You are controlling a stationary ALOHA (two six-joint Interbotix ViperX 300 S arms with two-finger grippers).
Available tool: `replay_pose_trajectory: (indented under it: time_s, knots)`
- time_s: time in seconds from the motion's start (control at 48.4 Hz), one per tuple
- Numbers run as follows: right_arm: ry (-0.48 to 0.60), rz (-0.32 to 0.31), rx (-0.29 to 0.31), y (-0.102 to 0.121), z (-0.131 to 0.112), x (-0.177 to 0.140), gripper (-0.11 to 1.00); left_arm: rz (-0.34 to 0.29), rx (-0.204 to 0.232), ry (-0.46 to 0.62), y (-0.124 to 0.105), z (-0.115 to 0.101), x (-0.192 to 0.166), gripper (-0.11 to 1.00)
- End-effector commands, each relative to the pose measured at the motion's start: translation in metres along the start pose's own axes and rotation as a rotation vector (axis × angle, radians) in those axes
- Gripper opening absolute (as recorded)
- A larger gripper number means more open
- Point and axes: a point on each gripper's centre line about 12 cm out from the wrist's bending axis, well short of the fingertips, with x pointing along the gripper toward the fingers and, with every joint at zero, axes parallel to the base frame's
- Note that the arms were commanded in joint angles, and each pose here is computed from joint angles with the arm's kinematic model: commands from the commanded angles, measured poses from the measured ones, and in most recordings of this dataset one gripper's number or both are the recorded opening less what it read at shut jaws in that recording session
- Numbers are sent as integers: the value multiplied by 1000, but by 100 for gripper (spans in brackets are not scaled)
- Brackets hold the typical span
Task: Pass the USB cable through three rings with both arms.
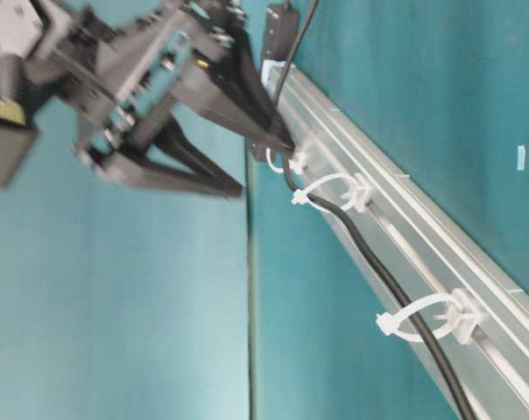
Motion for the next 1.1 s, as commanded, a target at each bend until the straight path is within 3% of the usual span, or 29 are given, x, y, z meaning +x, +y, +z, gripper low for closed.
replay_pose_trajectory:
  time_s: [0.0, 0.331, 1.013, 1.075]
  knots:
    - [-21, -31, 19, -1, -1, -10, 88, -26, 7, 1, -7, -2, -4, 10]
    - [-12, -35, 32, 9, -18, -24, 88, -28, 10, 2, -7, -3, -4, 10]
    - [-24, -34, 93, 13, -15, -29, 88, -30, 11, -4, -8, 0, -4, 10]
    - [-25, -31, 90, 14, -14, -29, 88, -30, 14, -4, -8, 0, -4, 15]
